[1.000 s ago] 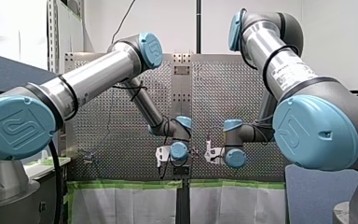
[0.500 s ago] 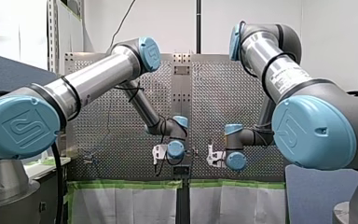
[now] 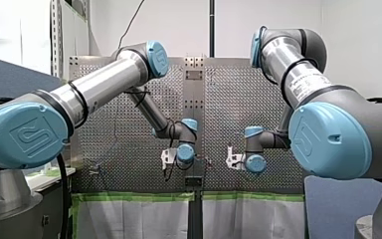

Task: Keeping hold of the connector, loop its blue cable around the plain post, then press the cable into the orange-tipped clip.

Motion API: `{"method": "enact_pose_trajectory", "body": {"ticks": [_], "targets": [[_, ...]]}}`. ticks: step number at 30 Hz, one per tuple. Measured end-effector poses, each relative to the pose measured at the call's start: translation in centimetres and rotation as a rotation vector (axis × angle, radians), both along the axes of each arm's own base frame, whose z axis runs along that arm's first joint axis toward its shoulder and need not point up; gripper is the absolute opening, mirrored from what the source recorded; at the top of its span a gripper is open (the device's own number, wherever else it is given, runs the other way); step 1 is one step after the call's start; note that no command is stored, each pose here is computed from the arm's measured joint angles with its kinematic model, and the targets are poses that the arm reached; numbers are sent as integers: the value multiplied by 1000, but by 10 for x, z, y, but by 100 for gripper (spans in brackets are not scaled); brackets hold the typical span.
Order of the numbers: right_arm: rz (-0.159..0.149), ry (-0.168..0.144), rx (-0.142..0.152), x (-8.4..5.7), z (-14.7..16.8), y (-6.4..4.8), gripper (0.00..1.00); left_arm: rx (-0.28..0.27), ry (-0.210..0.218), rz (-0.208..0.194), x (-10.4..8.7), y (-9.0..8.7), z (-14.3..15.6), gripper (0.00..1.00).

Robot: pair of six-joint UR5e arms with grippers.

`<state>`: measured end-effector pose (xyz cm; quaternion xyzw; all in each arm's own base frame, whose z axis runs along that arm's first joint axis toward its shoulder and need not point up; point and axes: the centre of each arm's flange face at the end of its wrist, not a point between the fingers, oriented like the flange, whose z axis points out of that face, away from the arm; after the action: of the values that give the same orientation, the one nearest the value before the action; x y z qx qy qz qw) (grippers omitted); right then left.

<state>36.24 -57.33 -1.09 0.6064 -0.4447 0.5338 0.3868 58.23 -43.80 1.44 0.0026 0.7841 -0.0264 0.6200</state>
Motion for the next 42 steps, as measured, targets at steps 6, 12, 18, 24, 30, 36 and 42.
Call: {"method": "enact_pose_trajectory", "body": {"ticks": [6,12,18,24,30,36,42], "targets": [[-8,-5,-5,-11,4,-15,0,3,4,9,6,7,0,0],[-8,-9,-1,-18,4,-19,0,4,7,15,8,11,0,0],[-7,-16,4,-21,4,-21,0,3,10,20,9,13,0,0],[-10,-19,5,-24,4,-22,0,4,12,22,10,15,0,0],[0,-28,8,-23,4,-23,0,1,16,23,10,16,-1,0],[10,-35,11,-21,3,-21,0,-3,20,3,8,14,-2,34],[16,-33,19,-19,3,-19,0,22,26,-28,5,10,-3,88]]}}
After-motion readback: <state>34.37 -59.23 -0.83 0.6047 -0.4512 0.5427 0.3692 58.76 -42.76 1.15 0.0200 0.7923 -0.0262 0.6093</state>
